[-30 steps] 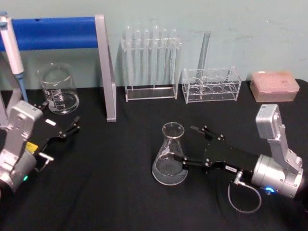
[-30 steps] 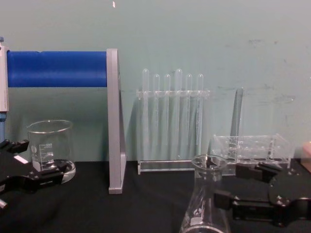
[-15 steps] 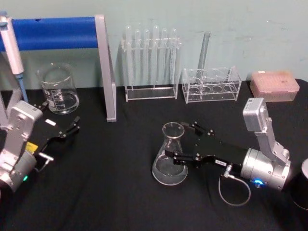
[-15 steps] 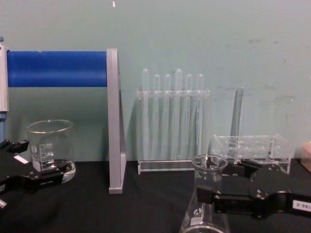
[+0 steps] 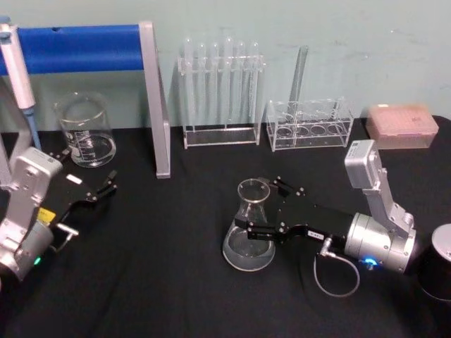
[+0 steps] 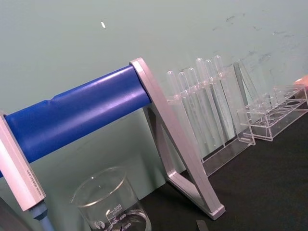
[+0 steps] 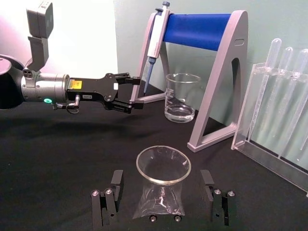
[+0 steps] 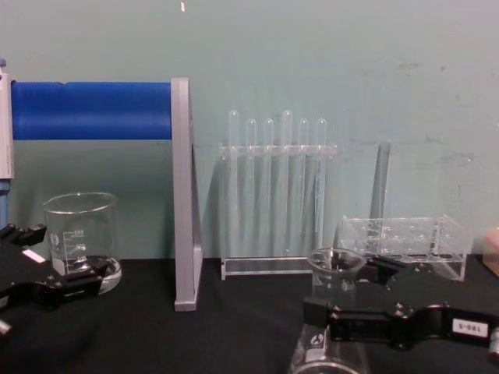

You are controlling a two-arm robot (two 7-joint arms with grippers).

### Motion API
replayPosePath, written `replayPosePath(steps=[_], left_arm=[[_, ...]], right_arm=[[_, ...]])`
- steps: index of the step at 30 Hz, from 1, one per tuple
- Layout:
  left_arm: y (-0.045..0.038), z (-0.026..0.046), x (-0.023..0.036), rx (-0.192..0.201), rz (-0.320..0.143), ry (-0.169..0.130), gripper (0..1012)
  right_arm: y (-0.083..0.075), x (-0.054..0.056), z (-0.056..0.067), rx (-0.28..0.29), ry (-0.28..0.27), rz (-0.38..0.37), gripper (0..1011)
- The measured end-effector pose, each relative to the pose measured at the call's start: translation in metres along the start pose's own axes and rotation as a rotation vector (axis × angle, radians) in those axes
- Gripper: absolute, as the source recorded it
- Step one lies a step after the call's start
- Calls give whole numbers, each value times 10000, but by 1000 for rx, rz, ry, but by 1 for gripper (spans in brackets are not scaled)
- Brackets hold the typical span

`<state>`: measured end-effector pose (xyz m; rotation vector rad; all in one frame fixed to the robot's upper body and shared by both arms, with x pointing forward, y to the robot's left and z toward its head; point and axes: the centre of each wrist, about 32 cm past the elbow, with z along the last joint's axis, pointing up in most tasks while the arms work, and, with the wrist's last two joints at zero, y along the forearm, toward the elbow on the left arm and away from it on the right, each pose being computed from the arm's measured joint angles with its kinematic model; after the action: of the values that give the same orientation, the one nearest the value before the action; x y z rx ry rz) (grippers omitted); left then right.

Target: Grasp the erlenmeyer flask with one hand, shake it three times, then place it back.

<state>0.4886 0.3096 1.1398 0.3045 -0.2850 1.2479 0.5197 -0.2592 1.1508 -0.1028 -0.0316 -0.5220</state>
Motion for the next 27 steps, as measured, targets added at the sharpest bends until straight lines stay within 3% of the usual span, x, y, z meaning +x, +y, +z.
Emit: replayPosePath(steps=[27], left_arm=[[0,0,0,0,0,0,1001]], right_arm=[[22,25,2,-10,1,10,1000]])
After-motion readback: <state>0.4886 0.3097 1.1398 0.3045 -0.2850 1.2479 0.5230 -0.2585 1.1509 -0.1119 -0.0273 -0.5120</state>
